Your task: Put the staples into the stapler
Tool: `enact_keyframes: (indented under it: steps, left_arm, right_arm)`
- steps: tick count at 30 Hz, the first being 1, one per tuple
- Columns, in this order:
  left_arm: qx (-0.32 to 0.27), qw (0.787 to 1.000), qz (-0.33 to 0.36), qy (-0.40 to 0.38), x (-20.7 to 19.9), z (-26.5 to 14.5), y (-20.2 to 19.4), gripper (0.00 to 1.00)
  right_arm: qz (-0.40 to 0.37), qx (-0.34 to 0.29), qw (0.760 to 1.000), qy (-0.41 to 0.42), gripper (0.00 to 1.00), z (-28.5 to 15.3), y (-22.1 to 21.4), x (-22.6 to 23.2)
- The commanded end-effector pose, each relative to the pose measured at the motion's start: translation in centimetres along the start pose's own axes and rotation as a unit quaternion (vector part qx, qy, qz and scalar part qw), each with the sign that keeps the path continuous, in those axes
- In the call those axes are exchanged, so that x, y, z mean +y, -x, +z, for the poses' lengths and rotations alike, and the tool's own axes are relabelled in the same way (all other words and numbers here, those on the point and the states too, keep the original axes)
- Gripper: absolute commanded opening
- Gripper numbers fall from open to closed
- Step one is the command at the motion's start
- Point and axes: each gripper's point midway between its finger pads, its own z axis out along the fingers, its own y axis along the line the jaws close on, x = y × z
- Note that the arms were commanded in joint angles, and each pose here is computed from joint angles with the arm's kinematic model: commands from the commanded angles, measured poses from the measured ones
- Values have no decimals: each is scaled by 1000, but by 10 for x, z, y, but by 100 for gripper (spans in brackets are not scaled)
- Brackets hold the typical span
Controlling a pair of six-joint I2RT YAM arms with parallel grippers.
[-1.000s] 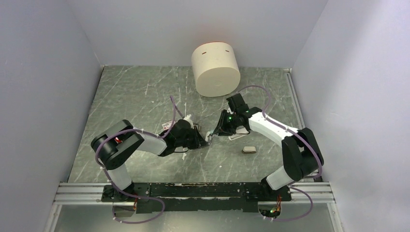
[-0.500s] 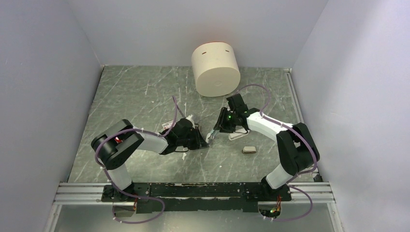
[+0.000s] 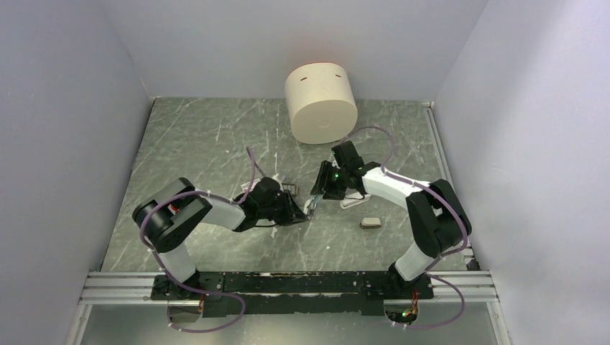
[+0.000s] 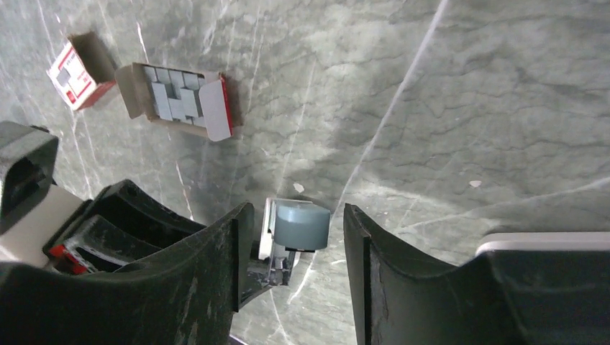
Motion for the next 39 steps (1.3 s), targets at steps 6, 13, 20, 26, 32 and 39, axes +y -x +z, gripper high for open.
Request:
enact_keyframes:
  steps: [6, 13, 20, 26, 32, 39]
  left_arm:
    - [24, 994, -95, -40, 7, -14, -1, 32]
    - [32, 993, -107, -24, 18, -13, -5, 34]
    - [27, 995, -100, -13, 21, -16, -2, 35]
    - [23, 996, -91, -12, 20, -20, 0, 40]
    - [-10, 998, -59, 5, 15, -32, 14, 47]
    - [-76, 996, -7, 45, 10, -57, 41, 54]
  right_arm:
    - [-30, 33, 999, -7, 56, 17, -29, 7]
    - [-35, 31, 998, -31, 56, 22, -32, 12]
    - [-42, 22, 996, -71, 49, 27, -34, 13]
    - [-51, 13, 994, -91, 42, 26, -33, 14]
    - [-77, -12, 991, -113, 37, 24, -22, 13]
    - [-133, -50, 984, -103, 35, 24, 2, 23]
